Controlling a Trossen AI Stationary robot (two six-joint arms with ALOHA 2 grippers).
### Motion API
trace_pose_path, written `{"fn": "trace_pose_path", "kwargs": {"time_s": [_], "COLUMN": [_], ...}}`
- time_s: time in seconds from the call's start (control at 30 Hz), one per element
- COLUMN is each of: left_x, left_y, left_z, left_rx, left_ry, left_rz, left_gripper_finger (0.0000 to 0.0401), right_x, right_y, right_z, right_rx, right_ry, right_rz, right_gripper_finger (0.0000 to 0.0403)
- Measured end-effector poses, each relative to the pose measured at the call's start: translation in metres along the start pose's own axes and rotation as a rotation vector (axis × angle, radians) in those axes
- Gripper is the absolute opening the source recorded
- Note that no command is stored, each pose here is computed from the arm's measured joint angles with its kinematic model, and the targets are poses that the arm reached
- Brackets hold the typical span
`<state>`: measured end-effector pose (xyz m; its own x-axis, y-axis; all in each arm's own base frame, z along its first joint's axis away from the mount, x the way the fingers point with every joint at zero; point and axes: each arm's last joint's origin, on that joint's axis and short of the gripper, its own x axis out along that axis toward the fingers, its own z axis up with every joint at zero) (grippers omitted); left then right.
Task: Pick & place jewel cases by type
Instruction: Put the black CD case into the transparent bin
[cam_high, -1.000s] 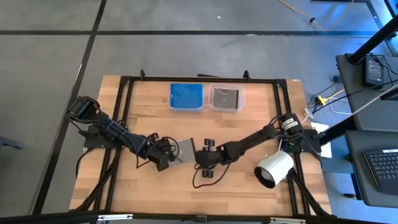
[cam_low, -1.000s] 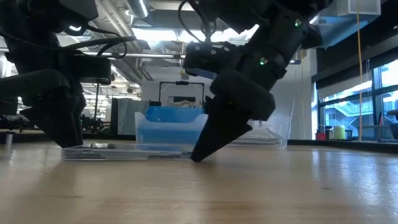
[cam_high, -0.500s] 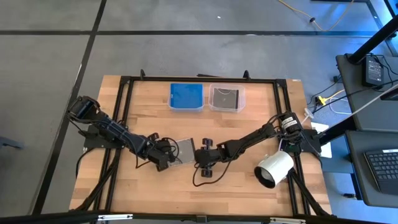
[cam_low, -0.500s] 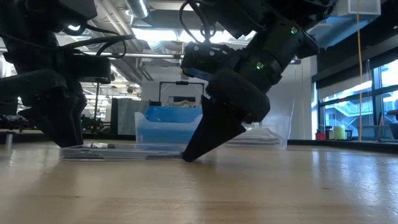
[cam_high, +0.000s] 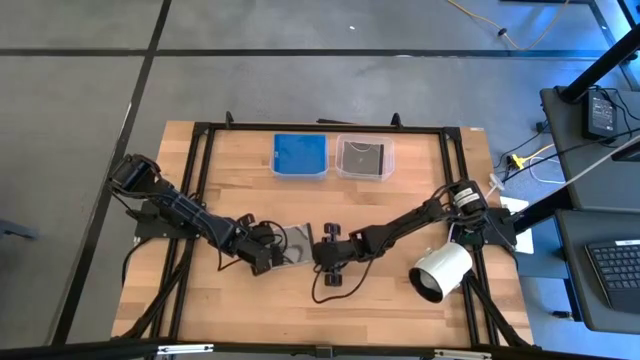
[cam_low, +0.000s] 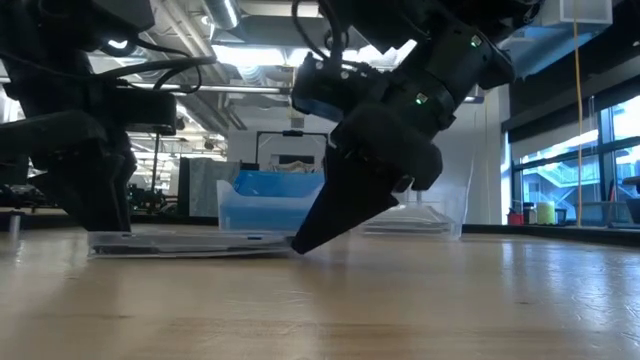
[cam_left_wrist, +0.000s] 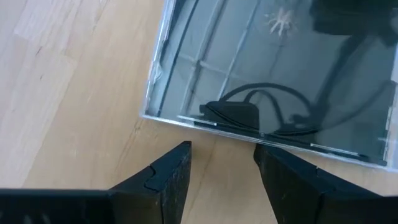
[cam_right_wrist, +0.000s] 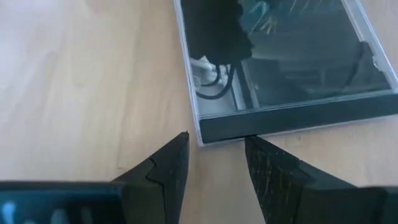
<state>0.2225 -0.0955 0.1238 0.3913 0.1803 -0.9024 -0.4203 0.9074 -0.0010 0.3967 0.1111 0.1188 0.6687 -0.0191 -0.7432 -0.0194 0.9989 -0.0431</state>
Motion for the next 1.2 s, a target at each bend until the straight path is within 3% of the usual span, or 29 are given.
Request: {"fn": "trace_pose_path", "kwargs": {"time_s": [0.6, 0.83, 1.2], "left_x": [-0.0036, -0.004, -0.0038], "left_y": [-0.0049, -0.0041, -0.0034], "left_z": [-0.008, -0.0082, -0.0087], "left_rx": [0.019, 0.085, 0.091], "left_ry": [0.021, 0.016, 0.031], "left_rz": [-0.007, 0.017, 0.014], "left_gripper_finger": [0.0184, 0.0185, 0.0185], "right_x": [-0.0045, -0.0052, -0.0054], "right_y": [0.0062, 0.0048, 0.0037], "right_z": [0.0082, 0.0078, 0.0048], "right_rx": [0.011, 0.019, 0.016], "right_ry": [-0.073, -0.052, -0.01], "right_rz": [0.018, 0.004, -0.005], "right_gripper_finger": [0.0163, 0.0163, 0.0163]}}
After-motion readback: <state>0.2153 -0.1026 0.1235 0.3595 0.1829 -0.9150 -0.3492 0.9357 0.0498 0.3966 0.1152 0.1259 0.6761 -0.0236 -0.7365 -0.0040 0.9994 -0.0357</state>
